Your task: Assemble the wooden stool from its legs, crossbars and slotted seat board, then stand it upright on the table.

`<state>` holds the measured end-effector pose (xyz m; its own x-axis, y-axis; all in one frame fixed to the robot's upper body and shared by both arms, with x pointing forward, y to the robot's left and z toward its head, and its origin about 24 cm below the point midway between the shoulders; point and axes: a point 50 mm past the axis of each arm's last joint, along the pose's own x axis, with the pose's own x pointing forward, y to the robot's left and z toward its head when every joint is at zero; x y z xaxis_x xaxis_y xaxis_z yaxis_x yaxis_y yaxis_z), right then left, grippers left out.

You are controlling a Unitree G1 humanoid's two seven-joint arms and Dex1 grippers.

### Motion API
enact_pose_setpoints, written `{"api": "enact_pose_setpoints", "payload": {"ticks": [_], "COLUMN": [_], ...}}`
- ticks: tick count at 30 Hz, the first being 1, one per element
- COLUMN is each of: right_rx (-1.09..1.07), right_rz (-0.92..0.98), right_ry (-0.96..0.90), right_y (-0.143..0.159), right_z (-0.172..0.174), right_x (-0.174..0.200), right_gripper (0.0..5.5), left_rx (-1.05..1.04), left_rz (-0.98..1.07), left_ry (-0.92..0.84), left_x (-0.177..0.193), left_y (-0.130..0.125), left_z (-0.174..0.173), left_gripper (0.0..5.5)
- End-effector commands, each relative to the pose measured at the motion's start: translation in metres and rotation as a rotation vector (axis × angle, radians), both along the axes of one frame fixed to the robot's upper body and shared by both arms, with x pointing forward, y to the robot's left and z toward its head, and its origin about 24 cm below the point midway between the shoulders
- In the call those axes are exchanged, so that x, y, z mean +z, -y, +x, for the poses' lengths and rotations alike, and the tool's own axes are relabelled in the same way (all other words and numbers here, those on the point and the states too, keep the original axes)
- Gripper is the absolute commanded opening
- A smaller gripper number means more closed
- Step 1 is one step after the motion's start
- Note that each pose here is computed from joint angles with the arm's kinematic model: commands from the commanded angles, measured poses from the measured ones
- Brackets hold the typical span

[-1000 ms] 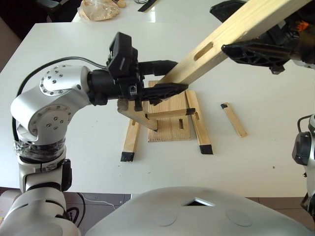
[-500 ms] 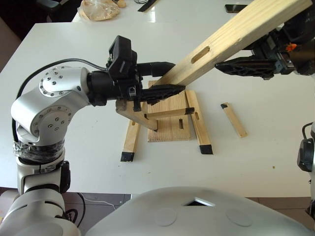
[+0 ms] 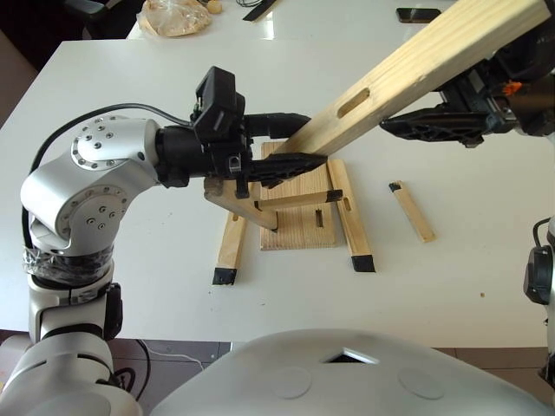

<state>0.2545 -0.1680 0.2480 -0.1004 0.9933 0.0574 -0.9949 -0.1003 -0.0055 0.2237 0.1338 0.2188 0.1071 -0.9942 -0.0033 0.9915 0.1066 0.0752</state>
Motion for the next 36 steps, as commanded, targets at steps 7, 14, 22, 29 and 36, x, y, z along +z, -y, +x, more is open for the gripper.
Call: {"api": "enact_pose_setpoints", "payload": {"ticks": [7,14,22,29,36], "right_rx": [0.011,0.039,0.051,0.019,-0.035], "right_rz": [0.0,0.025,0.061,0.045,0.07], "right_ry": [0.013,0.016,0.008,0.015,0.04], "right_y": [-0.001,-0.006,-0.01,-0.009,-0.005], "right_z": [-0.003,-0.003,-0.002,-0.002,0.002], "right_x": [0.003,0.007,0.011,0.008,0.01], "right_gripper": [3.11,3.11,2.3,2.08,2.05], "left_rx": [-0.007,-0.011,-0.013,0.018,0.124], "left_rz": [0.067,0.08,0.091,0.075,-0.03], "left_ry": [-0.017,-0.019,-0.023,-0.074,-0.012], "left_x": [-0.008,-0.01,-0.013,-0.01,0.007], "left_y": [-0.001,-0.001,0.0,-0.001,-0.002], "left_z": [-0.002,-0.002,-0.002,0.002,0.019], "left_gripper": [2.03,2.03,2.03,2.03,2.99]}}
